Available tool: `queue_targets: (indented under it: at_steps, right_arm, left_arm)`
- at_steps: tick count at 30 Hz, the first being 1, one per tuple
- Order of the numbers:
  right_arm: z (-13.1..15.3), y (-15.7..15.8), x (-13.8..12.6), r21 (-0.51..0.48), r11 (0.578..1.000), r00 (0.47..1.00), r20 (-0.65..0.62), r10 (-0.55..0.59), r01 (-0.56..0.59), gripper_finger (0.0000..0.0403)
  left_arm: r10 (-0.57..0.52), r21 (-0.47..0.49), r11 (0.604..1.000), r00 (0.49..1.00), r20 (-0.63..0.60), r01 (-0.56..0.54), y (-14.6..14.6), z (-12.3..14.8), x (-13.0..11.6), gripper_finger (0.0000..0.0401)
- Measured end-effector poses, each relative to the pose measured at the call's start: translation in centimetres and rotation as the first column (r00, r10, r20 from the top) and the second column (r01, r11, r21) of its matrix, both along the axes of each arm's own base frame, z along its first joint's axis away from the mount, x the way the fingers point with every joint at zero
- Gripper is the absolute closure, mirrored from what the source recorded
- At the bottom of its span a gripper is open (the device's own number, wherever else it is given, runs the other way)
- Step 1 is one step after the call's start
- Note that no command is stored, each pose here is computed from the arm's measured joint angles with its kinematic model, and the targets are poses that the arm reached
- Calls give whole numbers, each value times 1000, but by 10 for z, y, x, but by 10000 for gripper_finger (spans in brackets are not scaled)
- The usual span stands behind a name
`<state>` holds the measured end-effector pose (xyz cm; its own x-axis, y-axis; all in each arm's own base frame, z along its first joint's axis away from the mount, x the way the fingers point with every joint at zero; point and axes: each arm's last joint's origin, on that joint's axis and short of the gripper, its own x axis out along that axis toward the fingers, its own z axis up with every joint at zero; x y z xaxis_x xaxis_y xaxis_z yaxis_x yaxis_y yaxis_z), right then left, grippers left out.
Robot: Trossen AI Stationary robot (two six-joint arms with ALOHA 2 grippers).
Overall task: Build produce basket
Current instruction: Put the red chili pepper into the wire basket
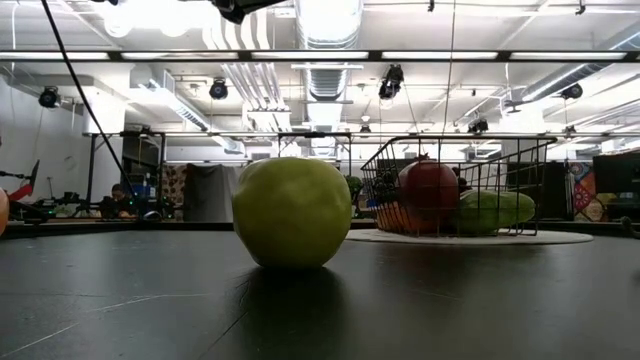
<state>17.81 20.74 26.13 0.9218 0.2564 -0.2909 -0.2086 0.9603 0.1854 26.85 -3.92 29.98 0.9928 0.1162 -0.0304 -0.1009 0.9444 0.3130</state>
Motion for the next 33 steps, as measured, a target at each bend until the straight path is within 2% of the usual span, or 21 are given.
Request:
queue_targets:
  at_steps: [1,3,5,7,9,11,17,20,22,27,33]
  right_arm:
    - [-5,-2,1,95,995,993,-119,14,-3,377]
    - [-13,-8,-1,219,970,930,-367,-19,106,387]
    - [-15,-16,-8,224,926,819,-558,-133,303,392]
    - [-15,-25,-17,135,873,687,-676,-265,469,393]
    - [-14,-32,-24,19,822,559,-742,-370,569,394]
    - [-11,-34,-25,-55,788,463,-784,-414,613,394]
    - [-1,-26,-6,-157,759,299,-854,-425,632,394]
    - [2,-22,5,-230,741,195,-877,-439,631,394]
    - [2,-19,13,-271,727,152,-876,-458,630,394]
    - [0,-14,32,-297,734,87,-896,-435,611,377]
    - [-10,-7,47,-290,729,65,-907,-416,620,289]
  left_arm:
    - [-1,-8,1000,1000,8,1,0,1,0,401]
    - [0,-18,1000,1000,13,0,0,1,0,401]
    - [0,-21,1000,1000,13,1,0,1,0,401]
    - [-2,-21,1000,1000,12,3,-1,1,0,401]
    - [-3,-21,1000,1000,12,3,-1,1,0,401]
    - [-3,-20,1000,1000,11,3,-1,1,0,401]
    - [-3,-17,1000,1000,11,3,-1,1,0,401]
    - [-3,-17,1000,1000,13,3,-1,1,0,401]
    - [-3,-17,1000,1000,13,3,-1,1,0,401]
    - [-3,-10,1000,1000,13,3,-1,2,-1,401]
    - [-3,-9,1000,1000,13,3,-1,2,-1,401]
